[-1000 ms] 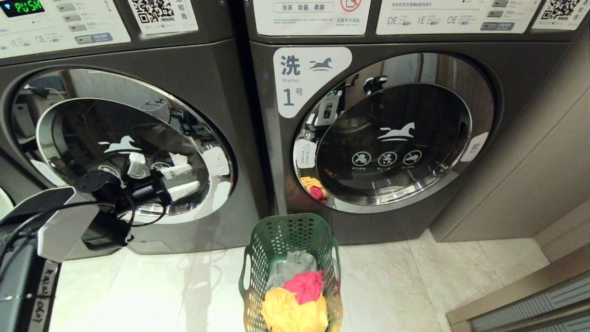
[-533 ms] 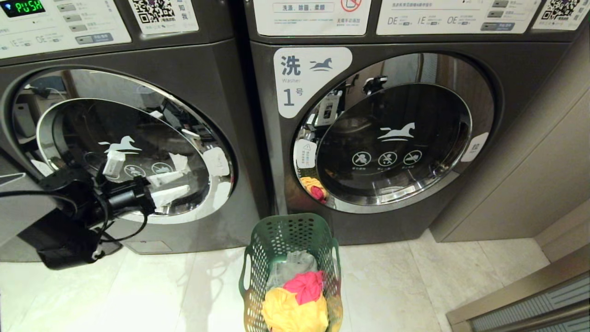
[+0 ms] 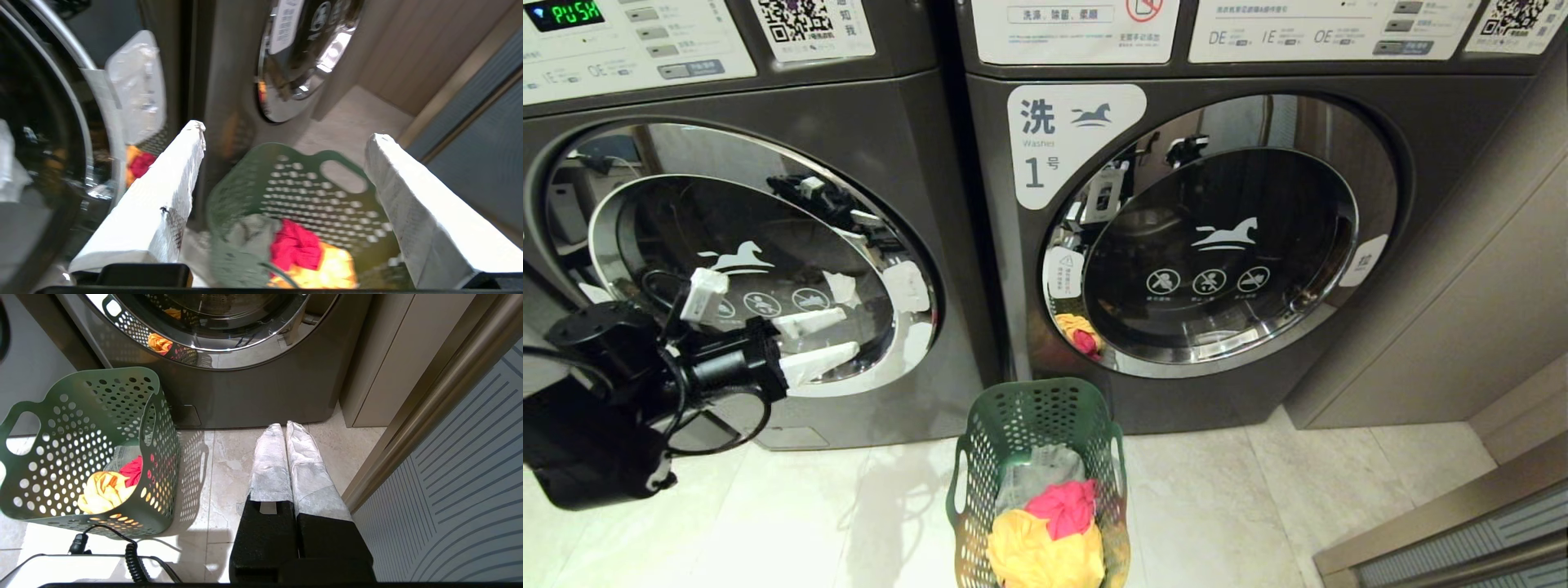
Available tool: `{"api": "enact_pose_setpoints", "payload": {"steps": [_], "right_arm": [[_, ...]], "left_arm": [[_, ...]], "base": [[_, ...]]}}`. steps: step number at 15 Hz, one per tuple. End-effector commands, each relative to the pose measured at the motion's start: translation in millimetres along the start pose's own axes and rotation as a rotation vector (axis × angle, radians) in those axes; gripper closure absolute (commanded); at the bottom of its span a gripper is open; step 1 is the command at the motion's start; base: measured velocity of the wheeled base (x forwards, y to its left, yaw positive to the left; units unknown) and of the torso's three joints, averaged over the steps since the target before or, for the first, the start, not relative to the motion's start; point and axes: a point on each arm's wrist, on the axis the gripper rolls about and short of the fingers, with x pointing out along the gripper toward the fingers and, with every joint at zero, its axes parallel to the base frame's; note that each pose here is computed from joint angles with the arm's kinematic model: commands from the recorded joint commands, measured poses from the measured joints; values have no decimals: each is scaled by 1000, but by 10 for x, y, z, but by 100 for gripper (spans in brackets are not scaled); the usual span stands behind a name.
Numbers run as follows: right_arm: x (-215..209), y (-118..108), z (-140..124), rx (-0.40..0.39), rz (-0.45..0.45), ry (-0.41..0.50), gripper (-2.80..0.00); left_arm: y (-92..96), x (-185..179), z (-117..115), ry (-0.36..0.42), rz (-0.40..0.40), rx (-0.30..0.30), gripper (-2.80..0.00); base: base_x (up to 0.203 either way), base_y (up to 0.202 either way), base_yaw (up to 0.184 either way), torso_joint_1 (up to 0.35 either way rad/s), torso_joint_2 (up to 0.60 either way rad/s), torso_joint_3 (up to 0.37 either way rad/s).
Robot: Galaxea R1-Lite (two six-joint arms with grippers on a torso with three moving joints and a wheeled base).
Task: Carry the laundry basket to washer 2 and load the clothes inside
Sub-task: Open the lid of the washing machine
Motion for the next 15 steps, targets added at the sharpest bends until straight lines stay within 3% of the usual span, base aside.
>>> {"api": "enact_pose_setpoints", "payload": {"steps": [1,4,15], "right_arm": [[0,0,0,0,1,1,0],[0,0,0,0,1,0,0],[1,0,0,0,1,1,0]], "left_arm": [[219,135,-250,0,2,12,-280],[331,362,-347,-25,86,35,-280],[318,700,-352,-66,165,59,-280]], "base": [[0,0,0,0,0,0],[0,0,0,0,0,0],[0,0,0,0,0,0]]}}
